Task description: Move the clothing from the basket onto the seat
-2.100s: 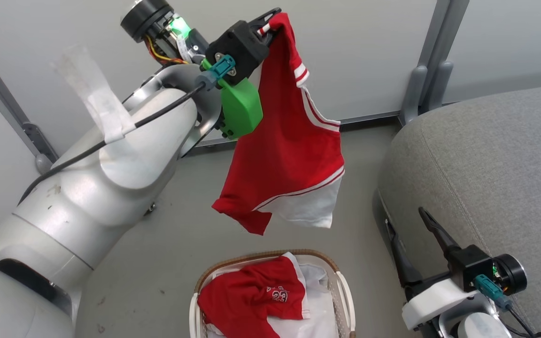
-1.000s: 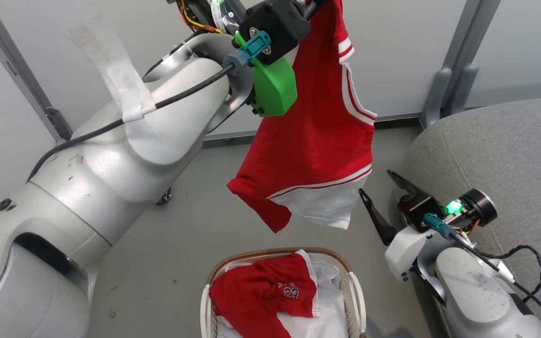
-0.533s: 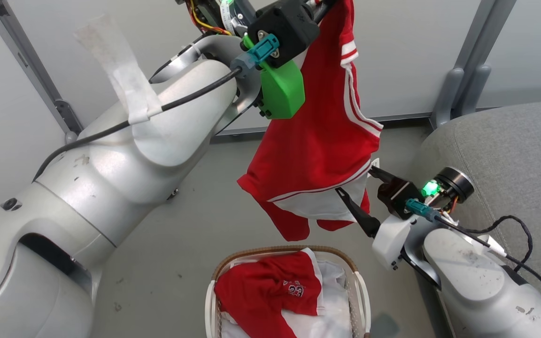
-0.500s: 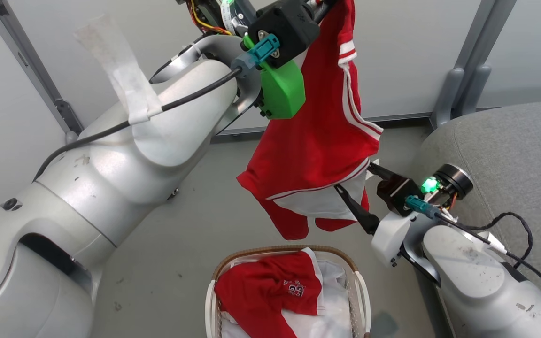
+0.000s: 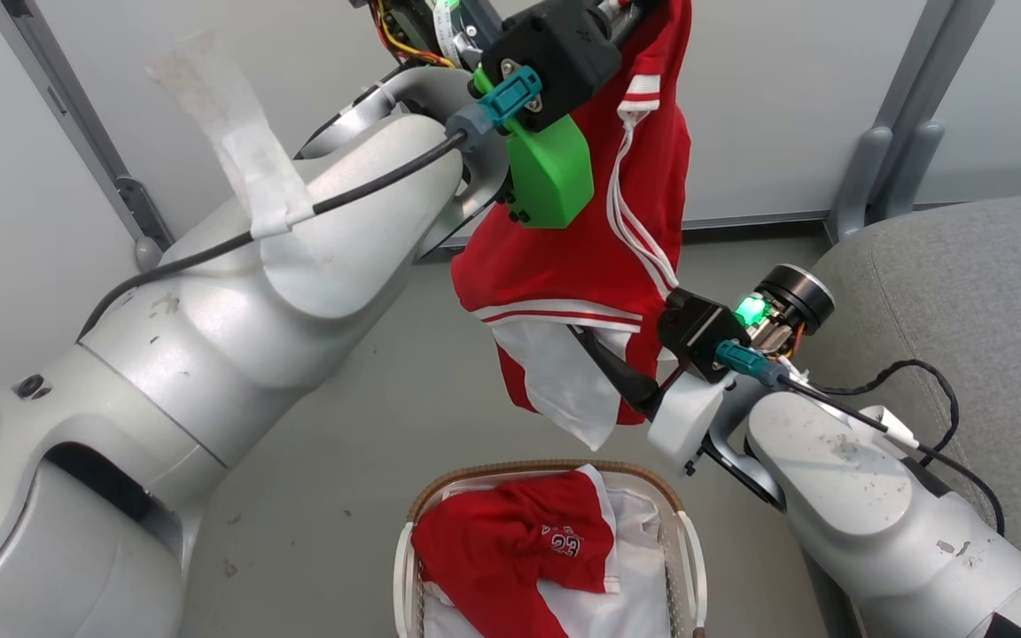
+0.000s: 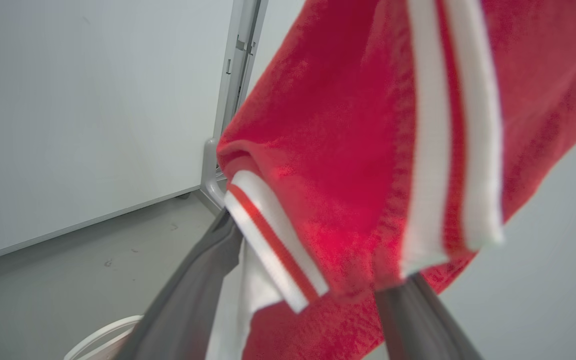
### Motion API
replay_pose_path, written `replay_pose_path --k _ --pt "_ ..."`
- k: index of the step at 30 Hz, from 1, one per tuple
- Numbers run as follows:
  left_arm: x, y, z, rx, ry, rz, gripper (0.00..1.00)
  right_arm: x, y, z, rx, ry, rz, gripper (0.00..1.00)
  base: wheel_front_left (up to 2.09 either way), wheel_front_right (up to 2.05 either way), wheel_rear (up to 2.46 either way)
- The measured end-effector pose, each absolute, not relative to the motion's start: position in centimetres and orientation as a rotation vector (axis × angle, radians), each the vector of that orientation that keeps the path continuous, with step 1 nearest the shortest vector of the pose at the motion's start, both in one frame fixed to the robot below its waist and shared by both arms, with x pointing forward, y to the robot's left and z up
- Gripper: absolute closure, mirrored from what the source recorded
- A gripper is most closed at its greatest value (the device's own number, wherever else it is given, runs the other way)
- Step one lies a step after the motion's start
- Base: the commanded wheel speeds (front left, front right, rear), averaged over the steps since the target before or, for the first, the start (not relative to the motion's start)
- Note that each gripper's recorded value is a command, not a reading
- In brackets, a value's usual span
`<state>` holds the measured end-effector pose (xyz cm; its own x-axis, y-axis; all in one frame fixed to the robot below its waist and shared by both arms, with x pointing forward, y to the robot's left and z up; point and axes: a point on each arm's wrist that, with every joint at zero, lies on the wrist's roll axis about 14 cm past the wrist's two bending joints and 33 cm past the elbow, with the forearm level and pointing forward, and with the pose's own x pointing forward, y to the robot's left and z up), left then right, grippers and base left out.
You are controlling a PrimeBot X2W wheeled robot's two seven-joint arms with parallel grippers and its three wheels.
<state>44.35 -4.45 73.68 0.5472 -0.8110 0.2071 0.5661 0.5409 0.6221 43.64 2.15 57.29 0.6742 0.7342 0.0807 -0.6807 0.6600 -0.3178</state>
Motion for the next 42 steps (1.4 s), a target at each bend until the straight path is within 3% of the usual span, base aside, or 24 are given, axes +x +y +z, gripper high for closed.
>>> replay_pose_path --k 1,2,10,24,25,27,28,29,42 --pt "44.3 -4.4 73.7 0.528 -0.516 -0.861 1.0 43.6 2.4 57.4 -0.269 -0.213 0.81 0.51 0.0 0.0 0.0" --pt "44.3 -4.4 73.8 0.527 -0.517 -0.859 1.0 43.6 2.6 57.6 -0.267 -0.217 0.813 0.62 0.0 0.0 0.0" --pt "44.8 -3.5 72.6 0.496 -0.481 -0.842 1.0 43.8 2.7 59.3 -0.263 -0.27 0.802 1.0 0.0 0.0 0.0" --pt "46.0 -1.5 68.6 0.363 -0.364 -0.788 1.0 43.9 0.6 61.7 -0.259 -0.35 0.732 1.0 0.0 0.0 0.0" --pt "45.9 -1.4 68.2 0.342 -0.354 -0.784 0.92 43.9 0.4 61.8 -0.26 -0.353 0.726 1.0 0.0 0.0 0.0" --pt "45.8 -1.2 67.5 0.302 -0.337 -0.777 0.55 44.0 0.1 62.1 -0.259 -0.363 0.714 1.0 0.0 0.0 0.0" --pt "45.8 -1.0 67.1 0.276 -0.329 -0.77 0.2 44.0 -0.1 62.4 -0.256 -0.372 0.706 1.0 0.0 0.0 0.0" --pt "45.7 -0.9 66.7 0.25 -0.319 -0.765 0.0 44.1 -0.3 62.7 -0.256 -0.379 0.699 1.0 0.0 0.0 0.0" --pt "43.3 1.3 59.0 -0.015 -0.156 -0.664 0.0 44.7 -3.3 63.7 -0.252 -0.408 0.602 1.0 0.0 0.0 0.0"
